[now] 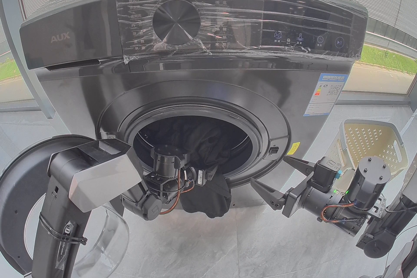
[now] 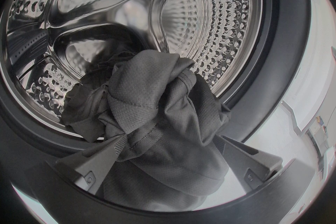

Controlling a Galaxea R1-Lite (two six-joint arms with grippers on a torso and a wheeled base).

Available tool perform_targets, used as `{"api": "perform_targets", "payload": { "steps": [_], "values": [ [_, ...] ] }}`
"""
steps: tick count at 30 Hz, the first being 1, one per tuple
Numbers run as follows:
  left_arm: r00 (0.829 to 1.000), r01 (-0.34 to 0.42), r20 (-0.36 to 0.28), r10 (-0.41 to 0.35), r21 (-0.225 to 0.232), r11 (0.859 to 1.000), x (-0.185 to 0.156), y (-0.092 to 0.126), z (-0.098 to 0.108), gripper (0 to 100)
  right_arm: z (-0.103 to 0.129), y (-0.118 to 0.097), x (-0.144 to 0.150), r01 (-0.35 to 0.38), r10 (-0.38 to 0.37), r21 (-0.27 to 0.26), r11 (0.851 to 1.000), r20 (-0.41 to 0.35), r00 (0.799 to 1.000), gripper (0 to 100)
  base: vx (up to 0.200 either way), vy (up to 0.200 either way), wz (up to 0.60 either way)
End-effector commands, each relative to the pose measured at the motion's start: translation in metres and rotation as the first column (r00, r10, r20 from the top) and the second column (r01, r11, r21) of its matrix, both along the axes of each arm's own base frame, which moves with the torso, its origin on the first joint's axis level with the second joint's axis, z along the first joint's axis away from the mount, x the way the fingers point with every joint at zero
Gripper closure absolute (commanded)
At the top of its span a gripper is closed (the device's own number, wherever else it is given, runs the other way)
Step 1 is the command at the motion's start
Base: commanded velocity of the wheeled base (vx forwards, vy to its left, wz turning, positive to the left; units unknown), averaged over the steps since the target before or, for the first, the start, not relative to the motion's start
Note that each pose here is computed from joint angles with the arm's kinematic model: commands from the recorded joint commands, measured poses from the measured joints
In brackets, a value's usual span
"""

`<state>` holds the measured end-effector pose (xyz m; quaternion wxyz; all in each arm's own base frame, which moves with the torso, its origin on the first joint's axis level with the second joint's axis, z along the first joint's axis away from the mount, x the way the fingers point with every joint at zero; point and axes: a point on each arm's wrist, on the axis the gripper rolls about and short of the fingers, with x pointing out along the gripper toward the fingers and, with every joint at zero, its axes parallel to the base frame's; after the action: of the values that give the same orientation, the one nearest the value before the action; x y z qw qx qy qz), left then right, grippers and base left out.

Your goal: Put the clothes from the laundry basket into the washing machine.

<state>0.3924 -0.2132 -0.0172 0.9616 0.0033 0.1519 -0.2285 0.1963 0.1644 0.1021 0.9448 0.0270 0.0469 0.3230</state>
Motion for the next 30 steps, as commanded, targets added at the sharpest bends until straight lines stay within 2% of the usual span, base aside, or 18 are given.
{"api": "perform_targets", "payload": {
  "steps": [1, 4, 5, 11, 16, 18, 19, 20, 24, 27, 28, 29, 30],
  "values": [
    [1.0, -0.011, -0.024, 0.011, 0.013, 1.0, 0.008, 0.001, -0.024, 0, -0.001, 0.0, 0.0, -0.001, 0.001, -0.002, 1.0, -0.002, 1.0, 0, 0.0, 0.0, 0.0],
    [1.0, -0.013, -0.013, 0.013, 0.007, 1.0, 0.011, 0.0, -0.025, 0, 0.0, 0.0, 0.0, -0.002, 0.002, 0.0, 1.0, 0.001, 1.0, 0, 0.0, 0.0, 0.0],
    [1.0, -0.013, -0.012, 0.013, 0.006, 1.0, 0.012, -0.001, -0.025, 100, 0.0, 0.001, 0.0, -0.002, 0.002, 0.001, 1.0, 0.002, 1.0, 0, 0.0, 0.0, 0.0],
    [1.0, -0.013, 0.007, 0.013, -0.005, 1.0, 0.013, -0.001, -0.026, 100, 0.002, 0.0, 0.0, -0.004, 0.004, 0.006, 1.0, 0.008, 1.0, 0, 0.0, 0.0, 0.0],
    [0.997, -0.018, 0.07, 0.021, -0.047, 0.999, 0.02, -0.004, -0.011, 100, 0.003, 0.001, 0.0, -0.005, 0.005, 0.008, 1.0, 0.01, 1.0, 0, 0.0, 0.0, 0.0],
    [0.994, -0.032, 0.099, 0.041, -0.086, 0.996, 0.028, -0.007, 0.0, 100, 0.003, 0.003, -0.001, -0.015, 0.015, 0.01, 1.0, 0.012, 1.0, 0, 0.0, 0.0, 0.0],
    [0.989, -0.062, 0.127, 0.079, -0.134, 0.989, 0.037, -0.008, 0.01, 100, 0.004, 0.004, -0.002, -0.019, 0.019, 0.012, 1.0, 0.015, 1.0, 0, 0.0, 0.0, 0.0],
    [0.982, -0.097, 0.145, 0.121, -0.164, 0.982, 0.044, -0.007, 0.018, 100, 0.004, 0.004, -0.002, -0.021, 0.021, 0.012, 1.0, 0.015, 1.0, 0, 0.0, 0.0, 0.0],
    [0.96, -0.137, 0.211, 0.182, -0.213, 0.967, 0.059, -0.003, 0.036, 100, 0.005, 0.004, -0.002, -0.021, 0.021, 0.014, 1.0, 0.017, 1.0, 0, 0.0, 0.0, 0.0],
    [0.951, -0.135, 0.242, 0.192, -0.235, 0.963, 0.064, -0.005, 0.045, 100, 0.006, 0.004, -0.003, -0.021, 0.021, 0.017, 1.0, 0.02, 1.0, 0, 0.0, 0.0, 0.0],
    [0.941, -0.143, 0.265, 0.21, -0.252, 0.957, 0.069, -0.004, 0.053, 100, 0.007, 0.003, -0.003, -0.021, 0.02, 0.019, 1.0, 0.023, 1.0, 0, 0.0, 0.0, 0.0],
    [0.94, -0.144, 0.266, 0.212, -0.253, 0.957, 0.069, -0.004, 0.053, 100, 0.007, 0.003, -0.003, -0.021, 0.02, 0.019, 1.0, 0.023, 1.0, 0, 0.0, 0.0, 0.0],
    [0.929, -0.151, 0.29, 0.23, -0.271, 0.951, 0.073, -0.004, 0.06, 100, 0.007, 0.003, -0.003, -0.021, 0.02, 0.019, 1.0, 0.023, 1.0, 0, 0.0, 0.0, 0.0]
  ]
}}
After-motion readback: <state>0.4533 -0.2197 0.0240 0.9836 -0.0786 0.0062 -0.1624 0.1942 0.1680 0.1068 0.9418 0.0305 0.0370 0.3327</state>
